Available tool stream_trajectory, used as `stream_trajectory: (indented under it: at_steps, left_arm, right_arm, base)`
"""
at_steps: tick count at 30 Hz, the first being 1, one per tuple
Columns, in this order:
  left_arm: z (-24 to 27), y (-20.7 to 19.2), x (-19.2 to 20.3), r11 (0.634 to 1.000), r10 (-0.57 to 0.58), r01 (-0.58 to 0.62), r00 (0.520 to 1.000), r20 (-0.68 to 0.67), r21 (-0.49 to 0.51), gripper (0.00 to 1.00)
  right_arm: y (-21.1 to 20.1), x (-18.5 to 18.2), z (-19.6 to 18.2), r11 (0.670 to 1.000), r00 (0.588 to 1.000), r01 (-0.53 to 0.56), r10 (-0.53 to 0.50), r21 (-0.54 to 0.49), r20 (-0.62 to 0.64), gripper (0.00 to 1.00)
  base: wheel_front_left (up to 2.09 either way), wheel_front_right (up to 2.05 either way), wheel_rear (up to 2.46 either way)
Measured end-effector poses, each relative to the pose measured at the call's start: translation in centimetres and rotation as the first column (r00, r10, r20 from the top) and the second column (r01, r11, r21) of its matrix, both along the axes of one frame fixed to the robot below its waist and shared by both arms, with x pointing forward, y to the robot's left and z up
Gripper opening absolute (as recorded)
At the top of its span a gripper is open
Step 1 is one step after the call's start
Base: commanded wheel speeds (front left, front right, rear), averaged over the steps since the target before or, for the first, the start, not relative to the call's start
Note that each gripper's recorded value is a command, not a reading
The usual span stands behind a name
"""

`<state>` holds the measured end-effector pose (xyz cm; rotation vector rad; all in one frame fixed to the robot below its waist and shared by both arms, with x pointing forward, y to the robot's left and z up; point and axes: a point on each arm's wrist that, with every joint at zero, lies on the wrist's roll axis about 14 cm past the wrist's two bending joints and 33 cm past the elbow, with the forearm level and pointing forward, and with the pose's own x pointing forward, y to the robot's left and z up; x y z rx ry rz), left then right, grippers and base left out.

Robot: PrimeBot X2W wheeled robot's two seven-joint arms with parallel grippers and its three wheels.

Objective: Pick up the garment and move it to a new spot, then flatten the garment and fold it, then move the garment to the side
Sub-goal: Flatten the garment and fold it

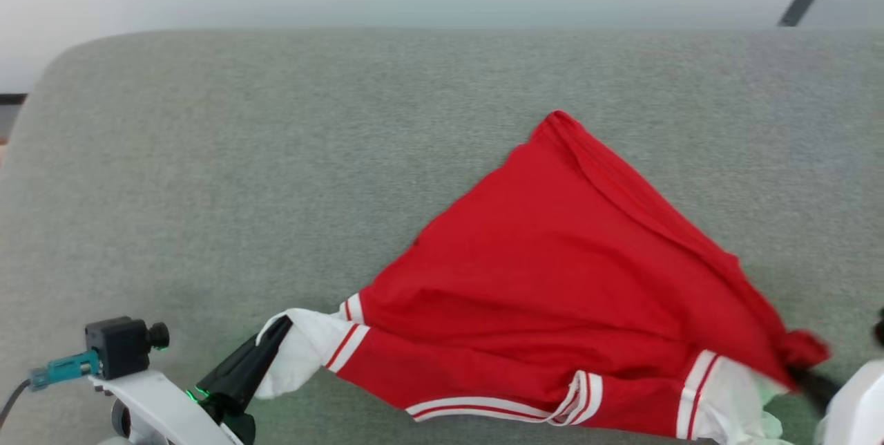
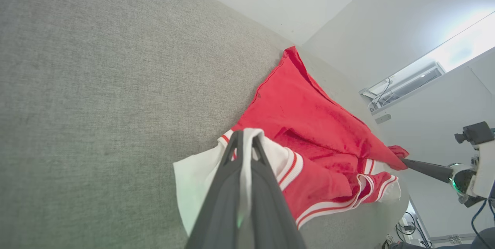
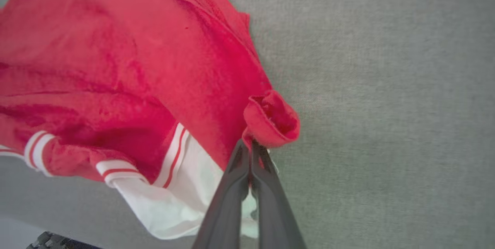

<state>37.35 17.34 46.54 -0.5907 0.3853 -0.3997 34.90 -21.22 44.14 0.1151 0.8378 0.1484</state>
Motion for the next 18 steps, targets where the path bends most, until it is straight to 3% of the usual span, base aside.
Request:
stream_trajectory:
  at_steps: [8, 9, 10, 11, 14, 18]
  left_arm:
    - [-0.4, -0.8, 0.7, 1.0, -0.028, 0.028, 1.0, -0.004, 0.006, 0.0]
    - [-0.3, -0.8, 0.7, 1.0, -0.03, 0.03, 1.0, -0.003, 0.007, 0.0]
    - [-0.3, -0.8, 0.7, 0.999, -0.032, 0.032, 0.999, -0.001, 0.008, 0.0]
    - [-0.2, -0.8, 0.7, 0.999, -0.035, 0.035, 0.999, 0.003, 0.011, 0.0]
    - [0.2, -0.9, 0.7, 0.999, -0.036, 0.035, 0.999, 0.017, 0.012, 0.0]
    - [0.6, -0.8, 0.6, 1.0, -0.026, 0.026, 0.999, 0.033, 0.005, 0.0]
  right_arm:
    - [2.0, -1.8, -2.0, 0.998, 1.0, -0.019, 0.019, 0.057, 0.001, 0.0]
    - [2.0, -1.7, -1.8, 0.998, 1.0, -0.021, 0.02, 0.054, 0.021, 0.23]
    - [1.9, -1.5, -1.6, 0.999, 0.999, -0.025, 0.023, 0.045, 0.04, 0.58]
    - [1.9, -1.2, -1.1, 0.999, 0.997, -0.03, 0.028, 0.037, 0.066, 1.0]
    - [2.1, 1.0, 1.9, 0.999, 0.978, -0.04, 0.032, 0.035, 0.205, 1.0]
    - [2.4, 4.5, 6.6, 0.996, 0.918, -0.085, 0.082, -0.01, 0.387, 1.0]
  base:
    - [0.0, 0.0, 0.0]
    - [0.0, 0.0, 0.0]
    - [0.0, 0.0, 0.0]
    - [0.0, 0.0, 0.0]
    - [0.0, 0.0, 0.0]
    - [0.0, 0.0, 0.0]
